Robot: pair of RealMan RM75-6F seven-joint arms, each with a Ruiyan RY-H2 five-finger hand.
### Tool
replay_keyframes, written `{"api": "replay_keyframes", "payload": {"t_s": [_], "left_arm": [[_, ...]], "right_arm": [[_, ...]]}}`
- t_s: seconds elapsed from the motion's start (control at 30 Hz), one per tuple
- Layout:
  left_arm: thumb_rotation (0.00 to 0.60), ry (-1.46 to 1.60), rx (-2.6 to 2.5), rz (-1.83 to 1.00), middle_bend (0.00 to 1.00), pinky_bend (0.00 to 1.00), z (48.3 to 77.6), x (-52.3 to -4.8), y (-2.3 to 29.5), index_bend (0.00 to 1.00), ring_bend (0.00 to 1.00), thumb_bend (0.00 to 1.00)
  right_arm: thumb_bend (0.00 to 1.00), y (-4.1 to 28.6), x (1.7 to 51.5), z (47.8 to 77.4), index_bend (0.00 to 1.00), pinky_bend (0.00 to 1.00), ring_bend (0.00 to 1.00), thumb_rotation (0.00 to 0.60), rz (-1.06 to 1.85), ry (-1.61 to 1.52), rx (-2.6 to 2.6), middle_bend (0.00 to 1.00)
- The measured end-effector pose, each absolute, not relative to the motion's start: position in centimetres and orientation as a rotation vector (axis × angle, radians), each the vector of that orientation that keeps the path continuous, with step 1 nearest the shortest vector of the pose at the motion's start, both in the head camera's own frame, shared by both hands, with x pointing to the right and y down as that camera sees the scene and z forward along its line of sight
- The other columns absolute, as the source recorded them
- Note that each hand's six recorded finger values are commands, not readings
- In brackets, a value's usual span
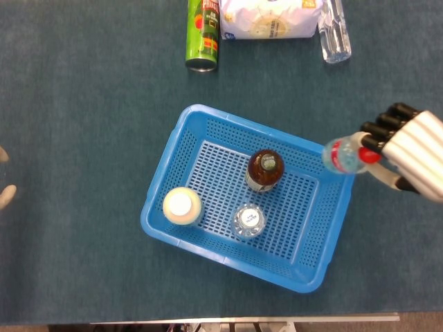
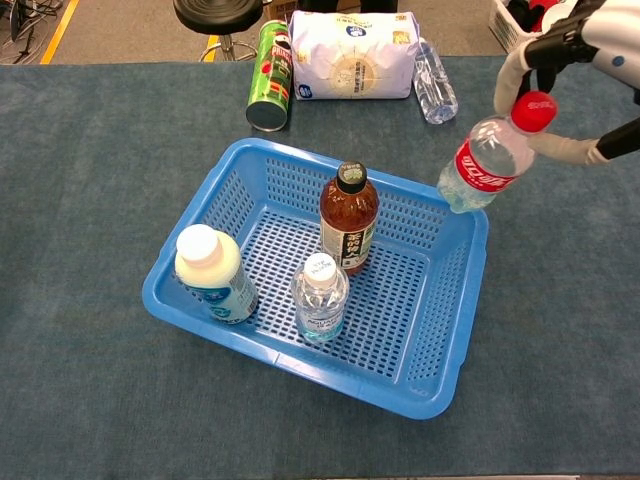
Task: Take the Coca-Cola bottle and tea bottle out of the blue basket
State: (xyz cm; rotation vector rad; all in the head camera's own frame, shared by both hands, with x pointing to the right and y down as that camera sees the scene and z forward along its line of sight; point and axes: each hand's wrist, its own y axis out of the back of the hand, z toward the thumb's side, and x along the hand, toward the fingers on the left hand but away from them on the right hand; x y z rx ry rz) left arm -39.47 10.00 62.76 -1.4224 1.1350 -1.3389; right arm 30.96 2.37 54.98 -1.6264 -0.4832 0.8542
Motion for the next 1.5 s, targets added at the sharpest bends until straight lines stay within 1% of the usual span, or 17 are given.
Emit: {"api": "replay_keyframes", "payload": {"t_s": [0.6, 0.87, 0.9, 0.97, 1.03, 1.07, 1.1, 1.17, 1.23, 1.5], "left_arm": [[0.6, 1.121, -1.443, -1.35, 0.38, 0.57, 63.7, -38.6, 9.7, 0.46, 0.38, 0.14], [0.6, 1.12, -1.453, -1.354, 0.38, 0.57, 64.2, -38.7, 9.6, 0.46, 0.38, 0.14], [0.6, 1.119, -1.454, -1.353, 0.38, 0.57, 64.2, -38.7, 9.6, 0.46, 0.38, 0.14], [0.6, 1.119, -1.454, -1.349, 0.38, 0.57, 64.1, -38.6, 9.5, 0.48, 0.38, 0.14], [0.6, 1.121, -1.454, -1.347, 0.38, 0.57, 64.1, -38.6, 9.5, 0.49, 0.38, 0.14], [0.6, 1.121, -1.454, -1.346, 0.38, 0.57, 64.1, -38.6, 9.5, 0.49, 0.38, 0.14], [0.6, 1.121, -1.453, -1.345, 0.38, 0.57, 64.1, -38.5, 9.5, 0.49, 0.38, 0.14], [0.6, 1.122, -1.453, -1.344, 0.38, 0.57, 64.1, -38.5, 9.5, 0.49, 0.38, 0.14], [0.6, 1.123, -1.454, -1.344, 0.38, 0.57, 64.1, -38.5, 9.5, 0.48, 0.38, 0.14], [0.6, 1.127, -1.455, -1.341, 0.38, 0.57, 64.0, -38.6, 9.5, 0.48, 0.38, 0.14]], "right_arm": [[0.32, 5.7, 37.8, 55.6, 0.47, 0.41, 0.47, 0.6, 1.032, -0.645, -1.663, 0.59], [0.31, 7.3, 39.9, 58.0, 0.47, 0.41, 0.47, 0.6, 1.112, -0.679, -1.707, 0.59], [0.29, 7.4, 40.1, 58.3, 0.47, 0.41, 0.47, 0.6, 1.118, -0.682, -1.711, 0.59], [0.21, 7.7, 40.5, 58.9, 0.47, 0.41, 0.47, 0.6, 1.129, -0.687, -1.72, 0.56], [0.06, 7.7, 40.7, 59.3, 0.45, 0.41, 0.45, 0.6, 1.133, -0.689, -1.725, 0.5], [0.02, 7.8, 40.7, 59.4, 0.43, 0.41, 0.44, 0.6, 1.134, -0.686, -1.727, 0.47], [0.01, 7.8, 40.7, 59.4, 0.42, 0.41, 0.43, 0.6, 1.134, -0.683, -1.73, 0.45], [0.0, 7.7, 40.6, 59.4, 0.34, 0.41, 0.4, 0.6, 1.128, -0.675, -1.734, 0.39], [0.0, 7.6, 40.4, 59.2, 0.29, 0.41, 0.37, 0.6, 1.118, -0.673, -1.736, 0.35], [0.0, 6.6, 39.5, 58.6, 0.28, 0.41, 0.37, 0.6, 1.056, -0.695, -1.737, 0.35]]}}
